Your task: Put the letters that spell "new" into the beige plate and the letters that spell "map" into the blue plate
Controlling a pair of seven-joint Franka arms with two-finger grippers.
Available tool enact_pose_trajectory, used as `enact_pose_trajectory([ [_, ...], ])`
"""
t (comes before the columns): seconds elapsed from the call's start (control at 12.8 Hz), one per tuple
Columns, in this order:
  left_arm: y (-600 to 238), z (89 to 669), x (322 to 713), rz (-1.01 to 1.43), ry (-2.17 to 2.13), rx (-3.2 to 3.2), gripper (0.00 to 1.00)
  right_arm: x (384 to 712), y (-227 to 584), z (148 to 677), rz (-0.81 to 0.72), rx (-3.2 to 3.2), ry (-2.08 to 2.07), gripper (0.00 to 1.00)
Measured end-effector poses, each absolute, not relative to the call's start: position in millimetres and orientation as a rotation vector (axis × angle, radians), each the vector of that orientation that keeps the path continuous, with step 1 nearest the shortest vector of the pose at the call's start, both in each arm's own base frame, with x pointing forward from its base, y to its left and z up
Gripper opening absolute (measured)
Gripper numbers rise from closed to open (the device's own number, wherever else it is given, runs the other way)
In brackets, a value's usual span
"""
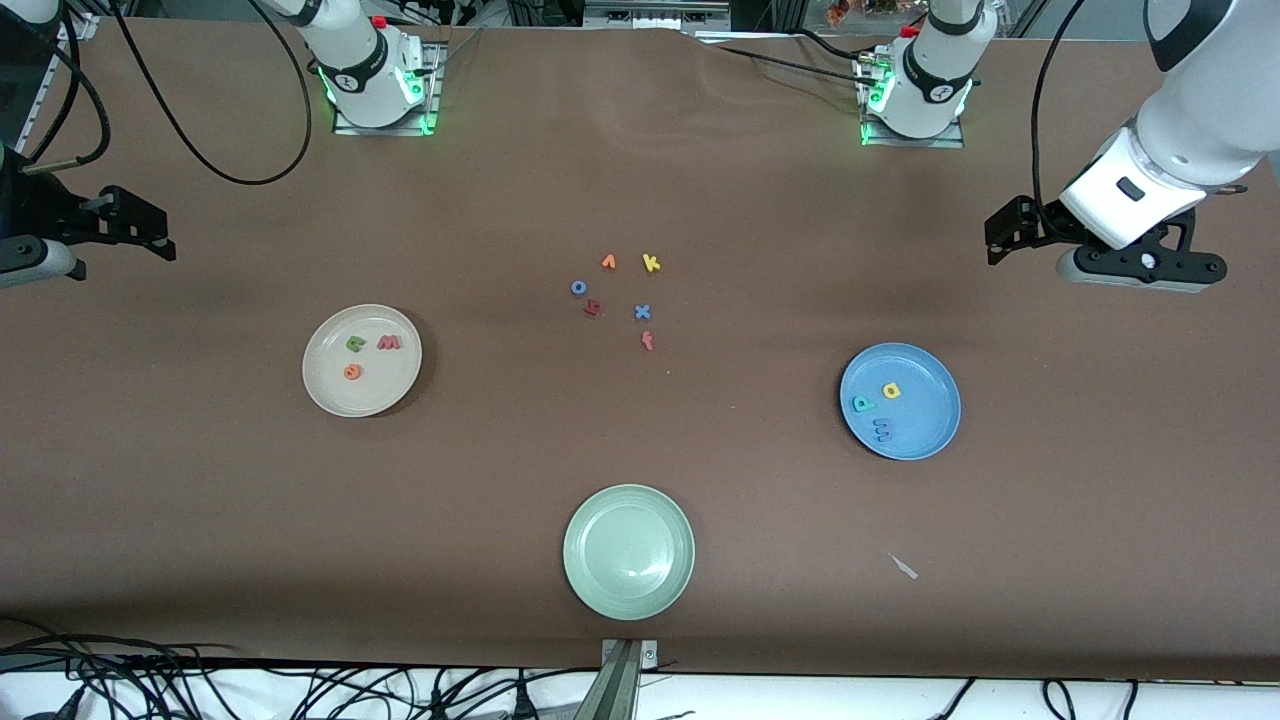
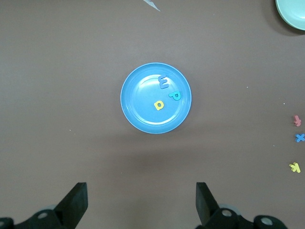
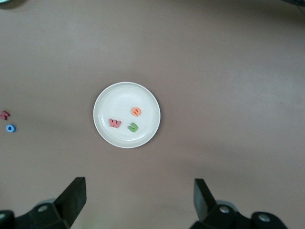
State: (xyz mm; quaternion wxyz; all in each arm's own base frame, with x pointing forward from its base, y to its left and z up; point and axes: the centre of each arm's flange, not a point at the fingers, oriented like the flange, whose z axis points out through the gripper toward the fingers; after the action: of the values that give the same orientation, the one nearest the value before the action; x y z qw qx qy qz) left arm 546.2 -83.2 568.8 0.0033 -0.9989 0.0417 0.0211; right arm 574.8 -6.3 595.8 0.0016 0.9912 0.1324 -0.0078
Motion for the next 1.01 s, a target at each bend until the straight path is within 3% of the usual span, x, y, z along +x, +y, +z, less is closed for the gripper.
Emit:
enact_pose_trajectory([
  [1.01, -92.0, 568.9, 544.7, 0.066, 0.156, -3.129, 1.0, 563.6, 1.3, 612.2, 0.004, 3.118, 0.39, 1.0],
])
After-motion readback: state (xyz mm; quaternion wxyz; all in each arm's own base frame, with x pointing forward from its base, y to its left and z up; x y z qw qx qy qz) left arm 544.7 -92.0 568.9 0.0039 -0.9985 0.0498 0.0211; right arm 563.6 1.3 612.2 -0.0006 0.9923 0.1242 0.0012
